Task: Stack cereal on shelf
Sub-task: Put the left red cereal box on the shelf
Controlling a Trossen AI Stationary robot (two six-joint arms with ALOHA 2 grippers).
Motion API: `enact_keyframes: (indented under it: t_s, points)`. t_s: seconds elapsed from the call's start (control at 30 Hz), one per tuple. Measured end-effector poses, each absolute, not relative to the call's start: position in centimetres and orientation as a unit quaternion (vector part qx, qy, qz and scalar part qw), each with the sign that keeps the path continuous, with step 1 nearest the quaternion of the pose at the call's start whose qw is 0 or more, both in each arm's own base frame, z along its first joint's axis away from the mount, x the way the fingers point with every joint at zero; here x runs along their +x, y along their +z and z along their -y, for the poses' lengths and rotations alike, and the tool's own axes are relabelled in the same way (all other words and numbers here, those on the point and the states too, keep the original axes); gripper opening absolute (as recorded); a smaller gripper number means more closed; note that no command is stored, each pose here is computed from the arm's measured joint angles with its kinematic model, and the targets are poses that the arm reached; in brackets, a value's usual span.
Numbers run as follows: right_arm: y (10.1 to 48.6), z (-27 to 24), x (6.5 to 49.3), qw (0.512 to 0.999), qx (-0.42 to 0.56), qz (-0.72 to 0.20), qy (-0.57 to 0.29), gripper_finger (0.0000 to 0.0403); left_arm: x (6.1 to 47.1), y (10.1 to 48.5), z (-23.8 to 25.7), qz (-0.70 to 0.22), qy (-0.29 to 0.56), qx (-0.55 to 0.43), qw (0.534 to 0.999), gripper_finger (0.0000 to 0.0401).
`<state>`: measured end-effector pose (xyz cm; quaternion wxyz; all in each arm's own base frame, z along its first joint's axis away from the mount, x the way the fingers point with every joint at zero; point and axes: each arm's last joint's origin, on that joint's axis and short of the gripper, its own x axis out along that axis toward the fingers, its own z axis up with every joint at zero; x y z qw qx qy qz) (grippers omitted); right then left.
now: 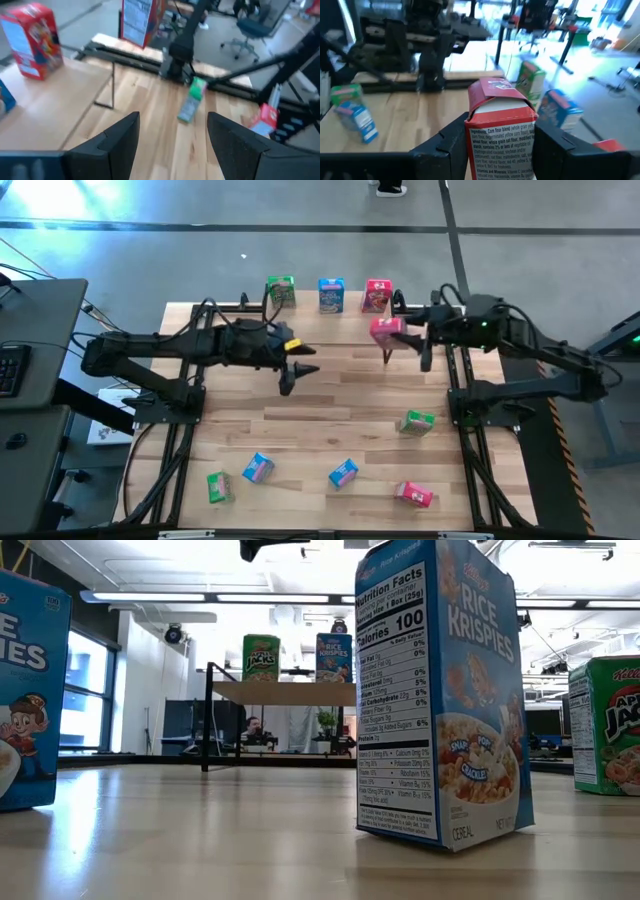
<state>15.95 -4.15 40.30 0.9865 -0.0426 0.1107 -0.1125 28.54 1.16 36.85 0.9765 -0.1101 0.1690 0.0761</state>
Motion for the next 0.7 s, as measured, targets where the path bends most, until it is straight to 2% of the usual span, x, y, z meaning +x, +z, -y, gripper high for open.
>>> enact_keyframes:
  t_s: [0.43, 0.7]
  points:
    - [34.9, 7.4, 14.2, 0.995, -0.047, 0.014, -0.083, 0.0161, 28.7, 37.5, -2.4, -0.128, 0.098, -0.114, 0.980, 0.0223]
    - [32.6, 8.9, 14.0, 0.995, -0.045, 0.052, -0.077, 0.0161, 28.7, 37.5, -2.6, -0.129, 0.102, -0.113, 0.980, 0.0223]
